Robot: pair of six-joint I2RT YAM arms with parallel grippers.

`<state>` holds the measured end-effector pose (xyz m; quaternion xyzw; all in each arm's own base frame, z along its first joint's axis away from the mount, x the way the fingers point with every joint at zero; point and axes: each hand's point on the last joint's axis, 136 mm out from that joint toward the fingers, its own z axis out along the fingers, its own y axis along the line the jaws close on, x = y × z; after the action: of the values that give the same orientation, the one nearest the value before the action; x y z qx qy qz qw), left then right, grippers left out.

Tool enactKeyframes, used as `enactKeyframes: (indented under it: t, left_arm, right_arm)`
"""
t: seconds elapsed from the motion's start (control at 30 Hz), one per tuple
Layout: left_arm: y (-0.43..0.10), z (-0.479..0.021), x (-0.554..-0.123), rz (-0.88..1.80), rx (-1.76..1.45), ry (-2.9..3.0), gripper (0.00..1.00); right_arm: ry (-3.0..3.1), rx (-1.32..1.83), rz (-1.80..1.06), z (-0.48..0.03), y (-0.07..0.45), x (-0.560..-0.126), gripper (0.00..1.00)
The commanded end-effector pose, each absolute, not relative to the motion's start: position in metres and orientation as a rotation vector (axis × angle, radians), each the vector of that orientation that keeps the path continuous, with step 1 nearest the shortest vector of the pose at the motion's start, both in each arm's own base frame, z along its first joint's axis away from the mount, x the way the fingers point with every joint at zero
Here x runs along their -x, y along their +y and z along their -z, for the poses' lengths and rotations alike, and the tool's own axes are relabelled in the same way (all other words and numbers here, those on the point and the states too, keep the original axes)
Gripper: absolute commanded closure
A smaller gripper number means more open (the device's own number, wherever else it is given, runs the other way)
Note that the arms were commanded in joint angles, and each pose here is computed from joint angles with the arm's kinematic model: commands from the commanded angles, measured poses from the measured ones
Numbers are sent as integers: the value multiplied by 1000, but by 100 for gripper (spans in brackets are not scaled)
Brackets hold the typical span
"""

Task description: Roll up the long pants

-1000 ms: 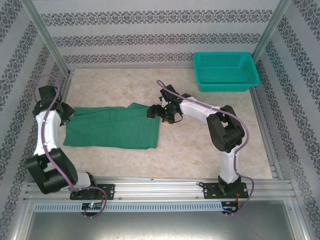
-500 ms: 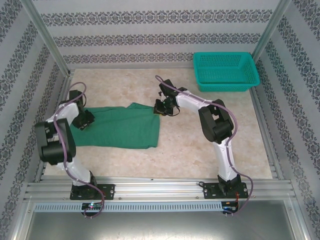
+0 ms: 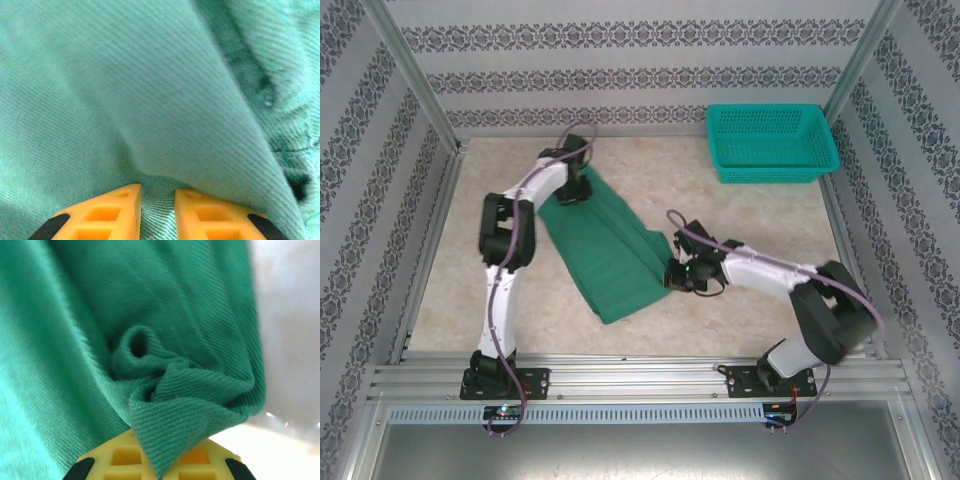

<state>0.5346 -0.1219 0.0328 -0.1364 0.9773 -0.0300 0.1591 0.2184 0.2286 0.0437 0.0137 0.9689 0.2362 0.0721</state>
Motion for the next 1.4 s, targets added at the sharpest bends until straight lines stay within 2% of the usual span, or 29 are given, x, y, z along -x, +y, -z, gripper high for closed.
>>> enactKeyframes:
  t: [0.0,0.07,0.13,0.2,0.27,0.33,0.4,0.43,0.47,0.5,0.53,0.67,0.77,0.8,0.87,0.9,0.93,0.97,1.0,1.07,1.13,1.17,1.23,1.3,1.37]
  left_arm:
    - [-164,-4,-550,50,245,2839,75]
    - [-194,-12,-568,95,191,2787,73]
    - [-200,-30,-578,111,205,2731,72]
    - [-189,-60,-583,46,192,2668,66]
    - [-171,-101,-580,-64,167,2595,53]
    - [-158,-141,-573,-114,144,2510,37]
    - [-148,-189,-560,-101,134,2410,31]
    - [-144,-210,-551,-80,138,2370,34]
    - [-141,-227,-541,-62,141,2341,51]
    - [-137,-242,-531,-46,143,2324,79]
    - [-132,-255,-520,-47,169,2314,100]
    - [-107,-264,-472,-40,304,2315,100]
    - [-137,-251,-429,73,7,2441,100]
    - [-140,-247,-413,30,-45,2473,100]
    - [-156,-238,-367,-55,-218,2507,70]
    - [-165,-226,-344,-84,-305,2530,65]
    - [-176,-216,-318,-103,-405,2538,63]
    - [-186,-206,-293,-135,-492,2537,59]
    - [-193,-197,-274,-172,-568,2526,55]
    - [-207,-178,-233,-261,-732,2490,46]
    - [-215,-164,-203,-344,-879,2438,37]
    - [-218,-155,-190,-370,-947,2430,35]
    - [-224,-140,-168,-385,-1066,2423,26]
    - [-225,-121,-150,-404,-1178,2431,25]
    - [-226,-104,-141,-394,-1235,2458,19]
  right_arm:
    - [3007,-22,-598,-36,219,-155,100]
    - [3000,-4,-591,-43,221,-139,96]
    - [2955,-16,-459,-56,201,-140,65]
    - [2834,-42,-316,-79,173,-154,4]
    - [2677,-67,-293,-109,156,-170,2]
    - [2559,-120,-391,-128,153,-185,2]
    - [2480,-192,-567,-138,158,-198,2]
    - [2461,-295,-666,-135,157,-203,2]
    - [2450,-413,-758,-131,156,-210,2]
    - [2447,-497,-824,-126,155,-215,2]
    - [2451,-487,-908,-125,162,-219,2]
    - [2557,-302,-772,-126,166,-228,2]
    - [2517,-197,-713,-136,167,-239,2]
    - [2506,-199,-688,-137,163,-241,9]
    - [2481,-224,-612,-139,151,-247,30]
    - [2480,-235,-583,-138,145,-249,50]
    - [2483,-246,-549,-137,139,-251,87]
    - [2492,-271,-508,-134,131,-253,94]
    - [2499,-278,-497,-131,128,-255,90]
    - [2538,-288,-502,-127,126,-257,48]
    - [2571,-286,-538,-123,131,-259,23]
    - [2585,-284,-552,-122,134,-260,16]
    - [2610,-278,-588,-117,141,-261,13]
    - [2625,-286,-602,-113,144,-262,12]
    - [2636,-301,-602,-109,144,-263,12]
